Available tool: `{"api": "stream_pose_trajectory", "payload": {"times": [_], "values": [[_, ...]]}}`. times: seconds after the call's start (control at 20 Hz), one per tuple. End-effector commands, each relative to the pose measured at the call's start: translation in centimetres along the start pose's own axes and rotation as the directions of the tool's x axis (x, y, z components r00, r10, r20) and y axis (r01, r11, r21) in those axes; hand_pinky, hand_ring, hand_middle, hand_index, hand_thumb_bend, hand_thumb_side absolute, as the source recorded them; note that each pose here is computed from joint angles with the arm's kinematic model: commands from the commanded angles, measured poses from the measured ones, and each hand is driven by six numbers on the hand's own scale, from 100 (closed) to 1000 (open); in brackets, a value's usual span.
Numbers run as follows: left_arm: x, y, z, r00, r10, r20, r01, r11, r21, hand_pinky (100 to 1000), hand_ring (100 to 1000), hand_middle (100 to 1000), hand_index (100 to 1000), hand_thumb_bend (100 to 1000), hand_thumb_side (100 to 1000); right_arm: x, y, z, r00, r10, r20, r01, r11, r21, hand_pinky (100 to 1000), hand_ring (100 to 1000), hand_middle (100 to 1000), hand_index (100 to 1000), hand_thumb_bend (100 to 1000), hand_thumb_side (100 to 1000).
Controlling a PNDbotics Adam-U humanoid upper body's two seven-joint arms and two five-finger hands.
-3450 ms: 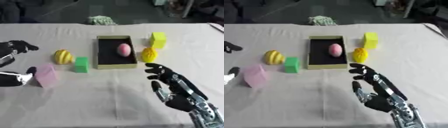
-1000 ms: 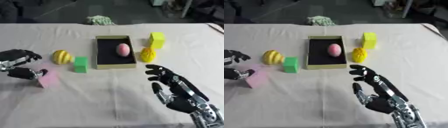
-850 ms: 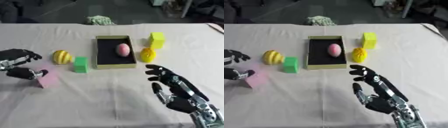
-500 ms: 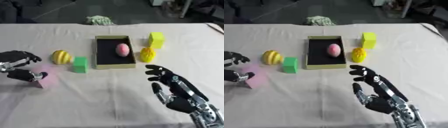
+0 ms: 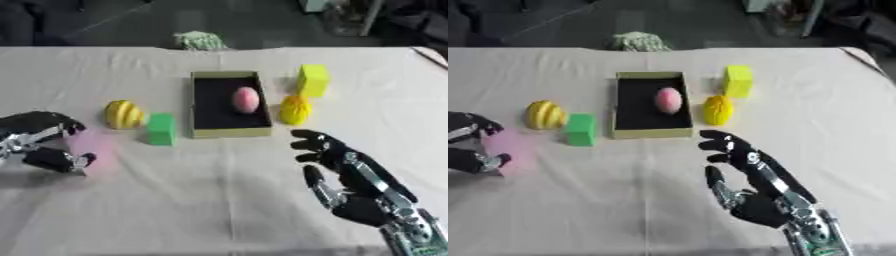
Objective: Pick up objects on the table and place them in the box.
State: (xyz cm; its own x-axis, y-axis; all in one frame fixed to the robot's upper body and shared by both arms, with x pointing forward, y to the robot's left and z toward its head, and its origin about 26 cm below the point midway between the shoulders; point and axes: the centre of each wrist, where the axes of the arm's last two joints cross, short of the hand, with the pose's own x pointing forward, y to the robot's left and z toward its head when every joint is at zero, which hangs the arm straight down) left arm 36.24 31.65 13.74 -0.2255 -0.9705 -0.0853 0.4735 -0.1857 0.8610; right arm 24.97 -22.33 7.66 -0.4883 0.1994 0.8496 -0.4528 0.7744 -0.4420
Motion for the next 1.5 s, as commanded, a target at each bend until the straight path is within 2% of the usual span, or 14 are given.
{"api": "stream_pose_trajectory", "payload": {"times": [0.05, 0.1, 0.2, 0.4, 0.6, 0.8, 1.0, 1.2, 1.5], "values": [[-0.4, 0.4, 0.2, 1.000, -0.018, -0.017, 0.018, 1.000, 0.018, 809, 755, 750, 910, 325, 669, 0.4, -0.3, 0.0, 1.000, 0.012, 0.012, -0.012, 1.000, 0.000, 829, 907, 931, 826, 100, 413], [-0.3, 0.4, 0.2, 1.000, -0.019, -0.017, 0.020, 1.000, 0.018, 807, 753, 747, 908, 324, 661, 0.4, -0.3, 0.0, 1.000, 0.012, 0.012, -0.012, 1.000, 0.000, 829, 906, 931, 826, 100, 412], [-0.3, 0.4, 0.2, 1.000, -0.020, -0.017, 0.021, 0.999, 0.027, 786, 693, 669, 863, 322, 447, 0.4, -0.3, 0.0, 1.000, 0.012, 0.012, -0.012, 1.000, 0.000, 828, 907, 931, 826, 100, 412], [-0.4, 0.8, 0.6, 1.000, -0.007, -0.020, 0.008, 0.998, 0.070, 762, 607, 551, 788, 219, 378, 0.3, -0.3, 0.0, 1.000, 0.012, 0.010, -0.012, 1.000, 0.000, 828, 906, 931, 825, 100, 410], [-0.3, 2.5, 2.1, 1.000, -0.003, 0.011, 0.002, 0.992, 0.127, 758, 584, 514, 747, 166, 351, 0.3, -0.3, 0.0, 1.000, 0.011, 0.008, -0.011, 1.000, -0.001, 828, 906, 931, 825, 100, 410], [0.1, 5.3, 4.4, 0.998, -0.015, 0.053, 0.003, 0.975, 0.222, 759, 583, 508, 740, 105, 315, 0.2, -0.3, 0.1, 1.000, 0.011, 0.005, -0.011, 1.000, 0.001, 828, 906, 931, 825, 100, 409], [1.3, 7.9, 6.0, 0.995, -0.024, 0.099, -0.007, 0.954, 0.299, 760, 587, 510, 741, 114, 312, 0.3, -0.3, 0.1, 1.000, 0.010, 0.007, -0.010, 1.000, 0.006, 828, 906, 931, 825, 100, 409], [3.3, 9.8, 5.8, 0.986, -0.079, 0.146, 0.028, 0.946, 0.322, 760, 590, 514, 744, 149, 325, 0.3, -0.2, -0.1, 1.000, 0.005, 0.014, -0.005, 1.000, 0.011, 828, 906, 931, 825, 100, 409], [7.2, 12.0, 3.6, 0.954, -0.189, 0.232, 0.099, 0.931, 0.353, 765, 598, 524, 750, 155, 326, 0.7, -0.1, -0.7, 0.999, -0.005, 0.043, 0.004, 1.000, 0.023, 828, 906, 931, 825, 100, 408]]}}
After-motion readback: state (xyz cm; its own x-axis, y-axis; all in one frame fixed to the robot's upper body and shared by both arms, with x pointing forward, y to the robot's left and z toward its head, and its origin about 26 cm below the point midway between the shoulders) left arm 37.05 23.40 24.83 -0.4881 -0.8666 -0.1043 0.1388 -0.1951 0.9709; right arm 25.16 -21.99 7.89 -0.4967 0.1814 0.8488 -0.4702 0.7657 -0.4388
